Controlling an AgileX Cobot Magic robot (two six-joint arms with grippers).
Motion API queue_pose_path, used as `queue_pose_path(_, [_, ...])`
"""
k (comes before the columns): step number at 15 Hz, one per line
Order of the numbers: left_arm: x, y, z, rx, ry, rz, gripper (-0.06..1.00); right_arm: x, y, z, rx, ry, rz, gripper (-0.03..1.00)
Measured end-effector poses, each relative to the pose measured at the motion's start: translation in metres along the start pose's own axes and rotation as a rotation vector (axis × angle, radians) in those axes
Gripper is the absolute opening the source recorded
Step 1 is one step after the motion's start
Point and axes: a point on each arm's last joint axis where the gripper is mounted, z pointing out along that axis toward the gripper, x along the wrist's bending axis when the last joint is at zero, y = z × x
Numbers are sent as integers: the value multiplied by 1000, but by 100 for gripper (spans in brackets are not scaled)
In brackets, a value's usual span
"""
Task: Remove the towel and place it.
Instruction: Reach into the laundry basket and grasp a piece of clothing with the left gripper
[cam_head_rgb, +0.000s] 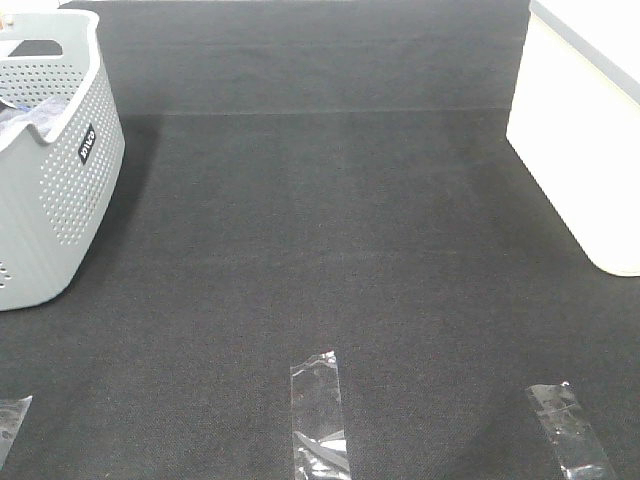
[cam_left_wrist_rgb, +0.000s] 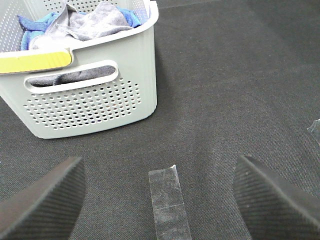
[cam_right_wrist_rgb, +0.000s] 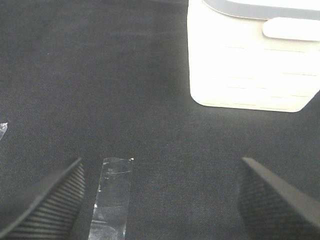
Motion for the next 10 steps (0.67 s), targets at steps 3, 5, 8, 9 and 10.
queue_pose_path(3, [0, 0, 0, 0, 0, 0, 77, 0, 0, 0, 0, 0, 0, 78])
queue_pose_path(5, [0, 0, 0, 0, 0, 0, 77, 0, 0, 0, 0, 0, 0, 78])
queue_pose_path(8, [0, 0, 0, 0, 0, 0, 77, 0, 0, 0, 0, 0, 0, 78])
queue_pose_path(9, [0, 0, 0, 0, 0, 0, 77, 0, 0, 0, 0, 0, 0, 78])
queue_pose_path(10, [0, 0, 0, 0, 0, 0, 77, 0, 0, 0, 0, 0, 0, 78])
